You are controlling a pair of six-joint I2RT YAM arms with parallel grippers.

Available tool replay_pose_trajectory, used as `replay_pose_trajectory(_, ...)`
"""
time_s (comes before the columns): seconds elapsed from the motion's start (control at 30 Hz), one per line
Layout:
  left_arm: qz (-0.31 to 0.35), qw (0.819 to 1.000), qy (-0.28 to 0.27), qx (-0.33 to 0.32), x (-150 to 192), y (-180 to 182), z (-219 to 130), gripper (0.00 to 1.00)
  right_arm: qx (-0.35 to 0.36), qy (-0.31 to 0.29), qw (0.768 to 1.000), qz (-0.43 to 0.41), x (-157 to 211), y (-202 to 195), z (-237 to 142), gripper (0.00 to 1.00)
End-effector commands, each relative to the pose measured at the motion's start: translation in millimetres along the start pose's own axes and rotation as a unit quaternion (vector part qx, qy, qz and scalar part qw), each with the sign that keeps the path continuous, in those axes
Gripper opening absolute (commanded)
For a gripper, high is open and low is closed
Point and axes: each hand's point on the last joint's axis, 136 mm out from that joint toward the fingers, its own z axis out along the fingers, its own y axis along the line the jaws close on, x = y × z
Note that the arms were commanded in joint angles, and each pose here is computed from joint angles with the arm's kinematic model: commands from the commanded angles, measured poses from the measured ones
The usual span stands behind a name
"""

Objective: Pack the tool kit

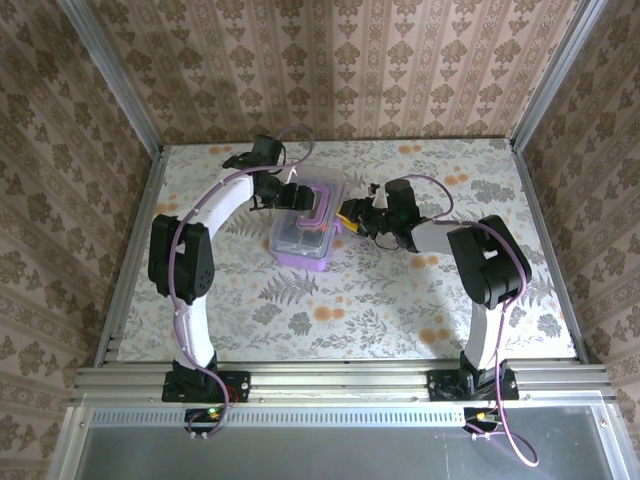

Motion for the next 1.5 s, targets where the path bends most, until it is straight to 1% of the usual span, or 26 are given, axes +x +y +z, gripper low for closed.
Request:
replay_pose_trajectory(0.0, -0.046, 0.988, 0.141, -0.036, 77, 32, 49, 0.64, 0.008, 0.015, 1.0, 0.006, 12, -8, 8, 0.42)
replay_pose_trajectory(0.13, -0.046, 0.988, 0.142, -0.04, 77, 34, 49, 0.63, 0.01, 0.011, 1.0, -0.001, 10, -3, 3, 0.43)
replay_pose_trajectory(0.3, -0.046, 0.988, 0.142, -0.048, 77, 36, 49, 0.64, 0.039, 0.006, 0.999, -0.013, 7, -6, -6, 0.43)
replay_pose_trajectory(0.5, -0.047, 0.987, 0.145, -0.049, 78, 37, 51, 0.63, 0.051, 0.005, 0.999, -0.014, 7, -11, -10, 0.43)
replay_pose_trajectory(1.03, -0.047, 0.987, 0.146, -0.05, 79, 38, 52, 0.63, 0.049, -0.001, 0.999, -0.014, -1, -10, -19, 0.43)
replay_pose_trajectory(1.3, -0.048, 0.987, 0.148, -0.05, 80, 38, 53, 0.63, 0.04, 0.0, 0.999, -0.016, -4, -4, -24, 0.42)
replay_pose_trajectory(1.37, -0.048, 0.987, 0.147, -0.049, 79, 38, 52, 0.63, 0.047, -0.007, 0.999, -0.012, -7, -8, -28, 0.39)
replay_pose_trajectory(1.4, -0.048, 0.987, 0.147, -0.049, 79, 38, 52, 0.63, 0.057, -0.01, 0.998, -0.006, -7, -13, -30, 0.32)
replay_pose_trajectory(1.47, -0.047, 0.987, 0.146, -0.049, 79, 38, 51, 0.63, 0.074, -0.013, 0.997, 0.005, -9, -23, -31, 0.15)
